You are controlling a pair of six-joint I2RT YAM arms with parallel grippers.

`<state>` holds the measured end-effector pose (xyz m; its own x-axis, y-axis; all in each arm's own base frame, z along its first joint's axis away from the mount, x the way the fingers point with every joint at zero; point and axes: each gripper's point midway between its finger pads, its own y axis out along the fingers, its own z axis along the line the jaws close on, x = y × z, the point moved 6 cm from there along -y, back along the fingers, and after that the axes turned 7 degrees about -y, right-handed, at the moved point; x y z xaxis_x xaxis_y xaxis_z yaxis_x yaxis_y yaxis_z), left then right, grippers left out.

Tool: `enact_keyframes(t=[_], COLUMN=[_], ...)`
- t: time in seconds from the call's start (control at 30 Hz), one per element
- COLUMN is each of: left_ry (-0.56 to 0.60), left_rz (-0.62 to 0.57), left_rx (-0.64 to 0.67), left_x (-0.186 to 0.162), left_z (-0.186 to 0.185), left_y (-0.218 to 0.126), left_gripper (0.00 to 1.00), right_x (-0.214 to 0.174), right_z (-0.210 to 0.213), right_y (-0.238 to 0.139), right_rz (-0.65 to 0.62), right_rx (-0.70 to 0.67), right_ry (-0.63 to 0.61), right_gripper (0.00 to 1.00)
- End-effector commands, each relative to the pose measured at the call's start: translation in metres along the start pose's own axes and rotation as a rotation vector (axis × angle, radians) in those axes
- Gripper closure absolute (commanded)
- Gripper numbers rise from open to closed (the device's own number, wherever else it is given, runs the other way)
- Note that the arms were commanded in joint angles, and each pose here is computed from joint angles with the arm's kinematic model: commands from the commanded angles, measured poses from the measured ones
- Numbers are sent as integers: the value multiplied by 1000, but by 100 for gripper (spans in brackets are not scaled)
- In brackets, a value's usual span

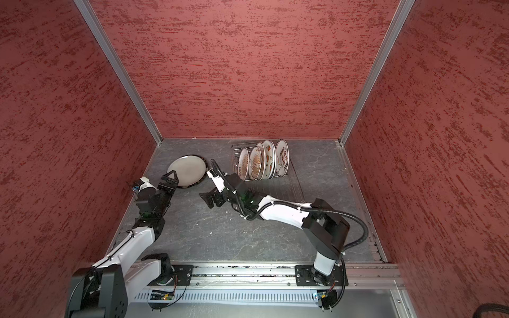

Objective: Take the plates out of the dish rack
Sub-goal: 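Open the left gripper and lift it off the stacked white plate, then move the left gripper toward the rack while the right gripper reaches into the rack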

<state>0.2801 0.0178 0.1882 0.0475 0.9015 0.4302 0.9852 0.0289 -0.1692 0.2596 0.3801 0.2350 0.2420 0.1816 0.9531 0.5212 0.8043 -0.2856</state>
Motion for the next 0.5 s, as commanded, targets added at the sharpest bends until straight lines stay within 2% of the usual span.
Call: enact_keyframes(t=[0.0,0.1,0.17,0.27,0.4,0.43,0.47], left_ry=[87,123,148,259,328,346,362], left_rz=[52,143,202,286,350,370,393], left_rx=[-156,-256,-330,-477,-520,-546,-570], left_x=[-11,-32,-47,-74,-97,-102,-107], left_z=[-19,-28,-35,-53,-57,-57,-58], left_y=[-9,-16,-22,-35,-45,-48,-51], left_gripper=[1,1,1,0,1,1,1], right_x=[23,25,25,26,21,21,20], right_z=[-11,-13,-19,-31,-54,-59,-61], right_y=[-27,-52,-60,-71,-86,-90,-92], right_rz=[-166,-251,-255,-263,-285,-289,-293], right_rx=[-102,-106,-135,-210,-320,-323,-296], right_ry=[17,28,36,61,107,116,111], right_gripper=[1,1,1,1,1,6,15])
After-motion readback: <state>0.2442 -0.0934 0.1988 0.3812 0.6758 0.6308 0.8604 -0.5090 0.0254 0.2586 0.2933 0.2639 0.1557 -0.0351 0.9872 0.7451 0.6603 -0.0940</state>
